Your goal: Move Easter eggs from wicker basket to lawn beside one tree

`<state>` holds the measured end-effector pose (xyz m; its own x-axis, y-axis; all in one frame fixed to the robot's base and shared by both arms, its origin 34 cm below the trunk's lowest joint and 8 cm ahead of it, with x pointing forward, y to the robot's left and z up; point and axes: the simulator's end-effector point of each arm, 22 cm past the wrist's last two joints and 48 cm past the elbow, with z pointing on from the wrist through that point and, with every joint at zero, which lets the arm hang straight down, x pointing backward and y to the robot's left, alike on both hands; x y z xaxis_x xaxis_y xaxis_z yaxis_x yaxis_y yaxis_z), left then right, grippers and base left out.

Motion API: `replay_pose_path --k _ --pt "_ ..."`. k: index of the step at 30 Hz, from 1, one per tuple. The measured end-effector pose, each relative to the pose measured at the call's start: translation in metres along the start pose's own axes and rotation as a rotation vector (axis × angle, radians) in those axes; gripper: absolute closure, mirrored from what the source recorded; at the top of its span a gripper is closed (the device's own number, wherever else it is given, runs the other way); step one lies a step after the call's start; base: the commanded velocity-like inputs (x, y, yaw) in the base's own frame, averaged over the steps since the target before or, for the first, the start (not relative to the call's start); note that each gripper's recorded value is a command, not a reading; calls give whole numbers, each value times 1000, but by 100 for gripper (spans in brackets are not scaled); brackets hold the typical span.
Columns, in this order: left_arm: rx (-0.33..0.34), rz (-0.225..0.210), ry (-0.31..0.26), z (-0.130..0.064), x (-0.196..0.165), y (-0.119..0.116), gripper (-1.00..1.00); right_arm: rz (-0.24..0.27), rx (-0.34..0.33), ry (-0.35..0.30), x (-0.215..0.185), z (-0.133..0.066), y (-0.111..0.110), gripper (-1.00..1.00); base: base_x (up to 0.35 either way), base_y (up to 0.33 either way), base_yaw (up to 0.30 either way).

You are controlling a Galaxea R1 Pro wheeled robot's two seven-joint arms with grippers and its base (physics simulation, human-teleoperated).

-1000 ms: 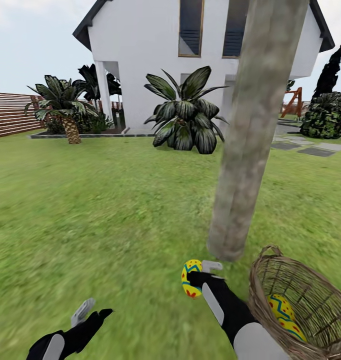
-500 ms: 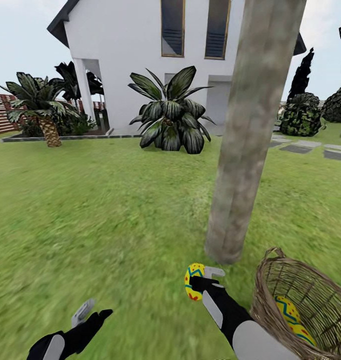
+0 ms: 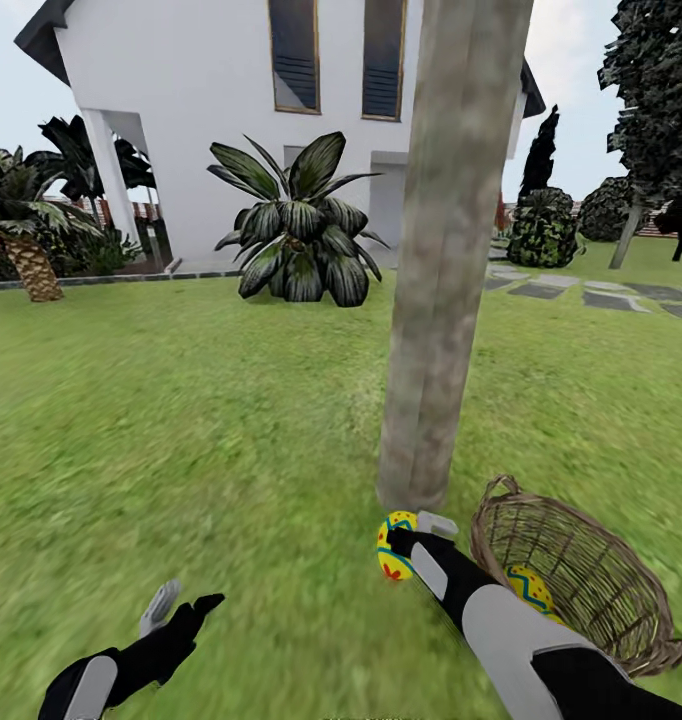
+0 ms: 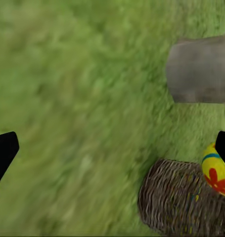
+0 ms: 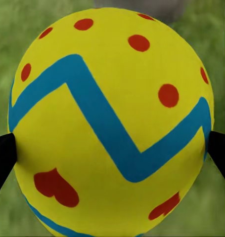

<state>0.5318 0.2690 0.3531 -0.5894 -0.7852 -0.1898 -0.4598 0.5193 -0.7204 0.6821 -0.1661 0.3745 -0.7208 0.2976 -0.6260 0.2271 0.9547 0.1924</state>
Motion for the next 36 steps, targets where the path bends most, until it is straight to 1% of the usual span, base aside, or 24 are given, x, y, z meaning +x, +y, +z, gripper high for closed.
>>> replay_pose_path --k 1,2,4,5,7,9,12,17,19,21,23,25,27,30,31,32,34,35,36 --pt "10 -8 0 1 0 -1 -100 6 -3 -7 -5 1 2 100 0 0 -266" --pt "16 -16 3 1 0 -2 -100 25 -11 -13 -14 1 6 100 0 0 -266" --pt "15 -23 6 2 1 0 -100 61 -21 -13 -19 3 11 100 0 0 -204" --pt "11 -25 7 3 1 2 -100 75 -24 -25 -22 5 11 100 0 0 -107" --pt "4 -29 10 4 1 6 -100 96 -25 -73 -32 7 11 100 0 0 -61" --pt "2 -26 9 5 1 7 -100 101 -29 -97 -37 10 11 100 0 0 -23" --pt "0 -21 9 6 0 8 -100 102 -33 -98 -34 14 12 100 0 0 -8" --pt "-13 -23 14 8 3 15 -100 97 -36 -82 -24 22 16 100 0 0 -1" --pt "-19 -22 15 9 4 18 -100 92 -40 -77 -24 24 23 100 0 0 0" --pt "-22 -18 18 11 5 19 -100 82 -37 -51 -22 27 26 100 0 0 0" --pt "-17 -1 8 9 2 15 -100 60 -32 -31 -16 31 26 100 0 0 0" --pt "-8 24 -15 0 -2 12 -100 20 -23 -28 -14 34 23 100 0 0 0" --pt "-2 44 -22 -4 -2 8 -100 -12 -15 -28 -11 38 21 100 0 0 0" --pt "-3 57 -17 -4 0 8 -100 -29 -9 -22 -6 42 19 100 0 0 0" --pt "-2 59 -8 -4 1 7 -100 -31 -8 -19 -4 44 18 100 0 0 0" --pt "5 58 25 -6 5 4 -100 -34 -7 -17 -3 46 17 100 0 0 0" --pt "16 61 53 -5 3 -4 -100 -34 -5 -12 1 49 16 100 0 0 0" --pt "20 65 55 -1 -2 -9 -100 -35 -4 -8 3 50 16 100 0 0 0" --pt "18 61 65 6 -6 -12 -100 -35 -3 -5 5 52 15 100 0 0 0"
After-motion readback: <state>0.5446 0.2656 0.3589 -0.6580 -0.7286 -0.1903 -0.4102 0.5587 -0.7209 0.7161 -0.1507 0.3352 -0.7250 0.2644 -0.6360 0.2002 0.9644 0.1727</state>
